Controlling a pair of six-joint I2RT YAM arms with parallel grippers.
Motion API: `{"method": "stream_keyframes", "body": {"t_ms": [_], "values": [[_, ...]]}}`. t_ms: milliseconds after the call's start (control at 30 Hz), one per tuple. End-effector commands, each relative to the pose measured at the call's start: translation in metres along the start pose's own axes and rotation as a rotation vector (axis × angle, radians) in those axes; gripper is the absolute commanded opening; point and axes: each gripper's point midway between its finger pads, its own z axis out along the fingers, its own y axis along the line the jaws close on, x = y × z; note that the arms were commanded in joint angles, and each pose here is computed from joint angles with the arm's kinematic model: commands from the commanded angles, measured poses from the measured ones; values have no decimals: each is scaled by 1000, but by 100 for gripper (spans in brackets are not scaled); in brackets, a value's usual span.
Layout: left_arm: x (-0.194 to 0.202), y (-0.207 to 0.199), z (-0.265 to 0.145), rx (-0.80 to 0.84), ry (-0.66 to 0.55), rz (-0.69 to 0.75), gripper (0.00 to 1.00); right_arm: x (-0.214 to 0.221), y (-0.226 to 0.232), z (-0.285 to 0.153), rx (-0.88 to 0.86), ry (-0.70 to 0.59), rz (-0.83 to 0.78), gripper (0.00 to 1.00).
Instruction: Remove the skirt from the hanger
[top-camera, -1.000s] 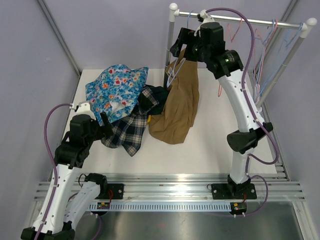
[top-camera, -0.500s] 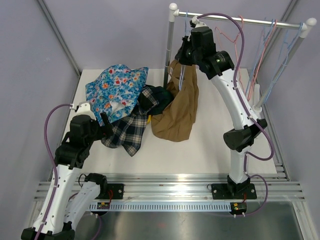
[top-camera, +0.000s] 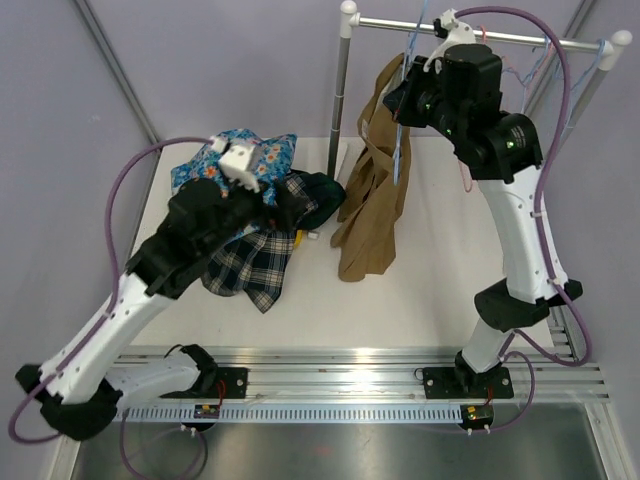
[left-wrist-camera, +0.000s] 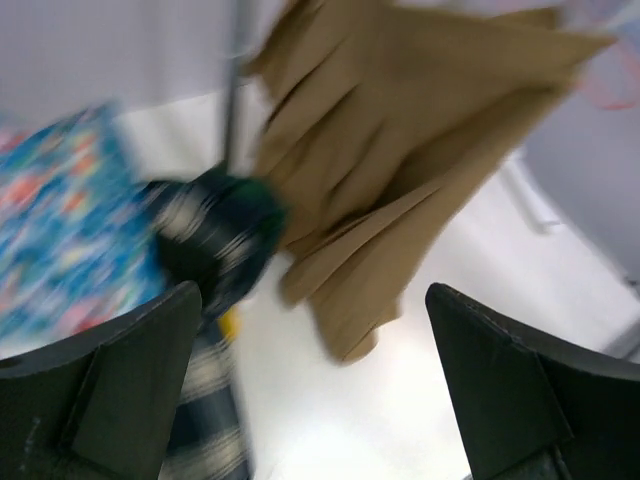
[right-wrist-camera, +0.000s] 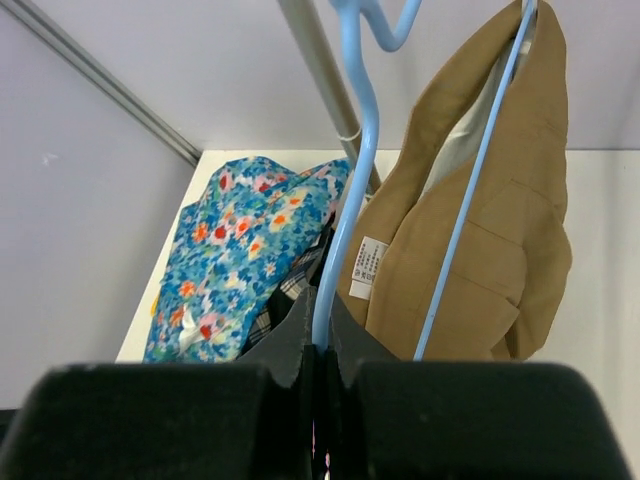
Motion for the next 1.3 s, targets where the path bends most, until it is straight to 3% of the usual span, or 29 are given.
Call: {"method": "stream_keyframes", "body": {"t_ms": [0, 133, 200, 300, 467, 567, 667, 700, 1033, 1167, 1267], "values": [[-45, -90, 34, 304, -146, 89, 99, -54, 19, -44, -87, -188, 38, 0], [-54, -166, 63, 533, -228, 50, 99, -45, 19, -52, -97, -157, 54, 0], [-38, -198, 82, 591, -199, 44, 99, -46, 18, -60, -99, -158, 52, 0], [-15, -234, 104, 654, -157, 36, 99, -48, 16, -70, -93, -167, 42, 0], [-16, -262, 116, 686, -191, -5, 99, -52, 14, -88, -92, -183, 50, 0], [-20, -260, 123, 638, -217, -17, 64, -53, 16, -99, -110, -188, 62, 0], [-27, -253, 126, 586, -240, -23, 4, -49, 13, -106, -102, -181, 68, 0], [-28, -252, 125, 577, -243, -22, 0, -49, 12, -107, -100, -184, 67, 0], [-43, -245, 85, 553, -253, 7, 0, -41, -2, -103, -41, -178, 57, 0], [-46, -252, 43, 561, -249, 43, 10, -43, -11, -93, 13, -190, 18, 0], [-38, -250, 24, 511, -245, 76, 11, -49, -16, -87, 57, -198, -11, 0]]}}
